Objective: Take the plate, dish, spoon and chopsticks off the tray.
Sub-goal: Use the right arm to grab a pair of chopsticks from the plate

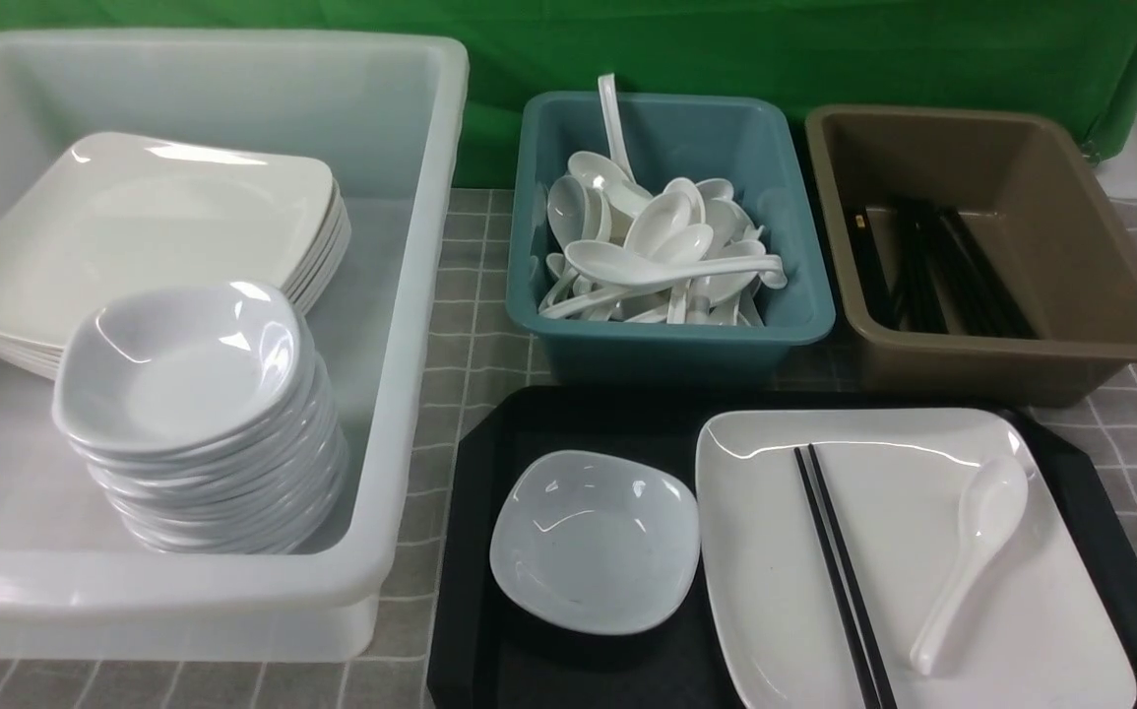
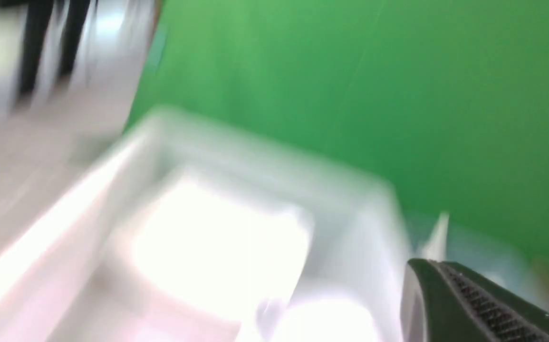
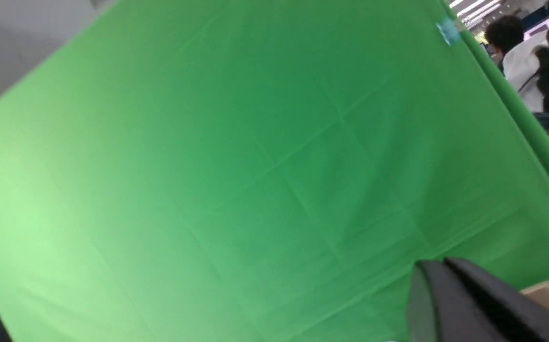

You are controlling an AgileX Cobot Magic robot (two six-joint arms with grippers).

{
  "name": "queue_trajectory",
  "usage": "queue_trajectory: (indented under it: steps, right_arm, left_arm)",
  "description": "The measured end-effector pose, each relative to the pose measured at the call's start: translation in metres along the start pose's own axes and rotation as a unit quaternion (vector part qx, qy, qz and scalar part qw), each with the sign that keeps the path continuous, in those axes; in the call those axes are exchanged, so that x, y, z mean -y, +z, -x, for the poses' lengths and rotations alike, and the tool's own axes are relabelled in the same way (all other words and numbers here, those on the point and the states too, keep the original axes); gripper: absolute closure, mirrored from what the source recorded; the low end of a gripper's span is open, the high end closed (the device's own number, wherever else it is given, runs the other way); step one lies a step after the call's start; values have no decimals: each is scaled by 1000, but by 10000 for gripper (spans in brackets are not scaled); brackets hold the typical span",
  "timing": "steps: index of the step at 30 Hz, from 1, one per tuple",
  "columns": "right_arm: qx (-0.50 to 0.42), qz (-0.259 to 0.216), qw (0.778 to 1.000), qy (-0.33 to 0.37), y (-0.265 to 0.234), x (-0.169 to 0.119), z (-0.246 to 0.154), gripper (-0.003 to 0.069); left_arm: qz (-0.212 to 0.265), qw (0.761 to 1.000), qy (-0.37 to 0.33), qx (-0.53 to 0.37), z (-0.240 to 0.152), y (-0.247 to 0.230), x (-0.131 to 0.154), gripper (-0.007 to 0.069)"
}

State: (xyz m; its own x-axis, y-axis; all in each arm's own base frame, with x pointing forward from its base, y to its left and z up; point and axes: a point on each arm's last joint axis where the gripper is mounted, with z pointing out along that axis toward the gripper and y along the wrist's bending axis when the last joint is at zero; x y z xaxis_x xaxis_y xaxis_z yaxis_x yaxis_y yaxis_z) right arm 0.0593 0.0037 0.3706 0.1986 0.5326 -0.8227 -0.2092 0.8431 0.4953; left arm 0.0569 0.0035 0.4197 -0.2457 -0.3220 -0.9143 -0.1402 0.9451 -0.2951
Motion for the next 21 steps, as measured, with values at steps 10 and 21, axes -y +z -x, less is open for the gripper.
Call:
queue_trajectory:
  steps: [10, 21]
  right_arm:
    - [-473, -135, 833, -252, 58, -25, -17, 638]
    - [-695, 40, 664, -274, 78, -65, -88, 640]
  left_arm:
    - [-62, 960, 76, -264, -21, 64, 16, 623]
    - [-197, 937, 81, -277, -21, 85, 40, 625]
